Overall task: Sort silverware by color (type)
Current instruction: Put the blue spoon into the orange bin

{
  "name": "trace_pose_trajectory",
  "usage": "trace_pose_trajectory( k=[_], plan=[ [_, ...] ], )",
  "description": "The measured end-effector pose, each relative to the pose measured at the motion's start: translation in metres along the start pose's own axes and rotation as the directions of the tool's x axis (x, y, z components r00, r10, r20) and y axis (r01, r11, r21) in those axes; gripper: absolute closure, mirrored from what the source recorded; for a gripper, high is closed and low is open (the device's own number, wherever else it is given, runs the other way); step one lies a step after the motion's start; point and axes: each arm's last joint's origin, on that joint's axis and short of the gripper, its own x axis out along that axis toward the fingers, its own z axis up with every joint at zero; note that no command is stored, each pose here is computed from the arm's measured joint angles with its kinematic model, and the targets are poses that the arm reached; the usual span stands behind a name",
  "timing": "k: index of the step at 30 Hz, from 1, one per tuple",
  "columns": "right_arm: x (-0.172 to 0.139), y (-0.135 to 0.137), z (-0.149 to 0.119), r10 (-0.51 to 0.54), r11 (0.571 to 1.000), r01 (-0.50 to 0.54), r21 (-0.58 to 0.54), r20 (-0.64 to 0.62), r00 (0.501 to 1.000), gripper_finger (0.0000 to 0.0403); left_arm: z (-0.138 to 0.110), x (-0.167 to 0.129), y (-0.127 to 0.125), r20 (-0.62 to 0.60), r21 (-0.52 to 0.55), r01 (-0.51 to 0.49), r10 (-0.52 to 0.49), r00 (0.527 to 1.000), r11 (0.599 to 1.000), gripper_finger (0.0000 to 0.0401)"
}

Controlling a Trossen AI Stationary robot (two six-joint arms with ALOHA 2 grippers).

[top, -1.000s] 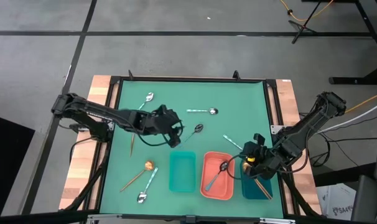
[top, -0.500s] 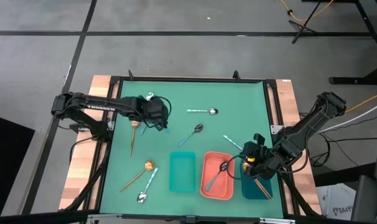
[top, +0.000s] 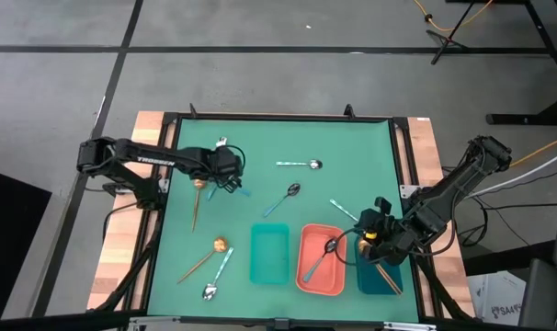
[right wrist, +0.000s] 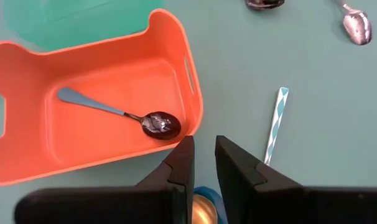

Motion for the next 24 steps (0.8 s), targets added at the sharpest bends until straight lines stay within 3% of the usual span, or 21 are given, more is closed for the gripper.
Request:
trace_pose_trajectory(
  k=[24],
  plan=[
    [0.000, 0.000, 0.001, -0.014, 1.000, 0.014, 0.000, 0.022, 1.000, 0.0347, -0.034, 0.043, 0.007, 0.064, -0.049, 0.052, -0.049, 0.997, 0.997, 0.0291]
  ],
)
